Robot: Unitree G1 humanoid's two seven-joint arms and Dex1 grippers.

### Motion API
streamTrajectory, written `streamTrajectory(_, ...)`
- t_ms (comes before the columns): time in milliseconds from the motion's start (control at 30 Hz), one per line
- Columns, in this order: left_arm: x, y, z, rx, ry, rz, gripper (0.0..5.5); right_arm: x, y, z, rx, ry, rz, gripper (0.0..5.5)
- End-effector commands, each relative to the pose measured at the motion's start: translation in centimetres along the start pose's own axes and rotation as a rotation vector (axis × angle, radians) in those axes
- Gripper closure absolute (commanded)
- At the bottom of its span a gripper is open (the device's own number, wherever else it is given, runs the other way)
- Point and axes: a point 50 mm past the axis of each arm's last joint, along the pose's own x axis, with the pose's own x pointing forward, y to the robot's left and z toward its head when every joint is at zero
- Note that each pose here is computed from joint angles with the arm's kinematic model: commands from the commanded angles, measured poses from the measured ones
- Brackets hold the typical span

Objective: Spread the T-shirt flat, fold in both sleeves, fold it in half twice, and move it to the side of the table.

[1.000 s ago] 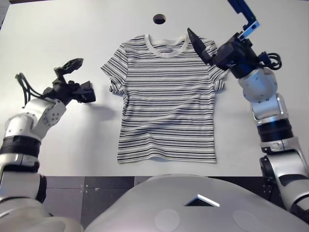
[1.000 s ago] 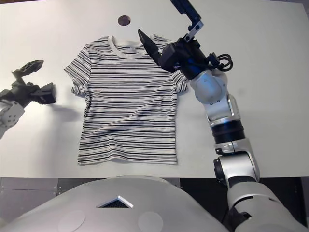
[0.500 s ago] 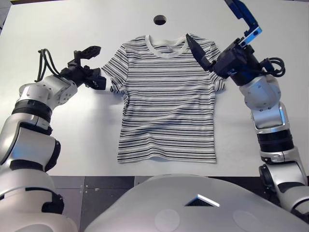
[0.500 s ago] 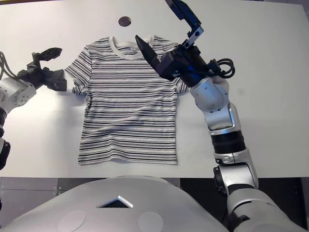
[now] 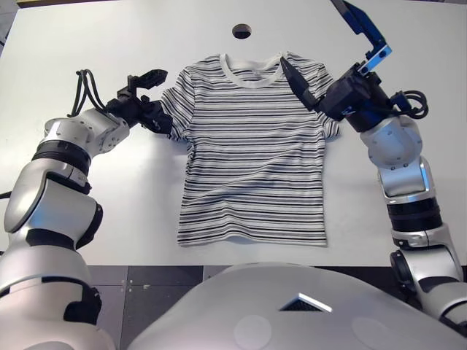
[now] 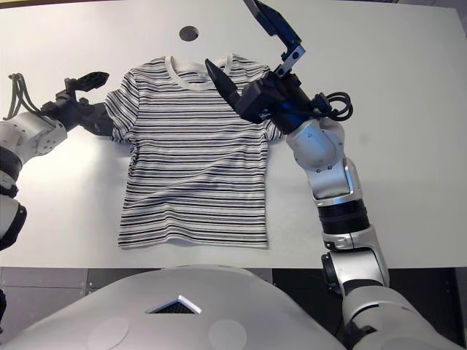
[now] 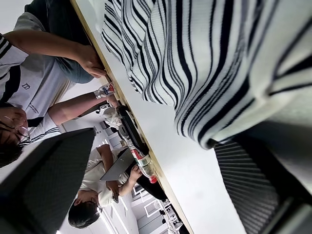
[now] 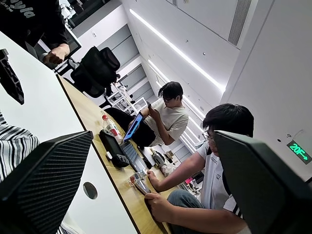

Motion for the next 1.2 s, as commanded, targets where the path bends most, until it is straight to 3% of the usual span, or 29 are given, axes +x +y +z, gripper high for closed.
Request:
streamTrajectory(33, -0.4, -3.7, 2.5, -0.024, -0.089, -0.156, 1.83, -0.1, -0.2, -0.2, 0.011, 0.014, -0.01, 0.93)
streamTrajectory(667, -0.3, -4.2, 2.7, -0.077, -0.06, -0.149, 5.03, -0.7, -0.6, -0.8, 0.017, 0.051, -0.027, 0.93)
streamTrajectory(800, -0.5, -3.8, 2.4, -0.101, -0.048, -0.093, 5.37, -1.1, -0.7, -0.9, 0.019, 0.063, -0.033, 0.93)
streamTrajectory(1033, -0.2, -0.6, 2.8, -0.224, -0.051, 0.227, 5.37, -2.1, -0.8, -2.0, 0.018, 0.123, -0.042, 0.93)
streamTrajectory(1200, 0.4, 1.0, 3.9, -0.26, -0.091, 0.305, 5.37, -3.5, -1.1, -3.8, 0.01, 0.214, -0.067, 0.93)
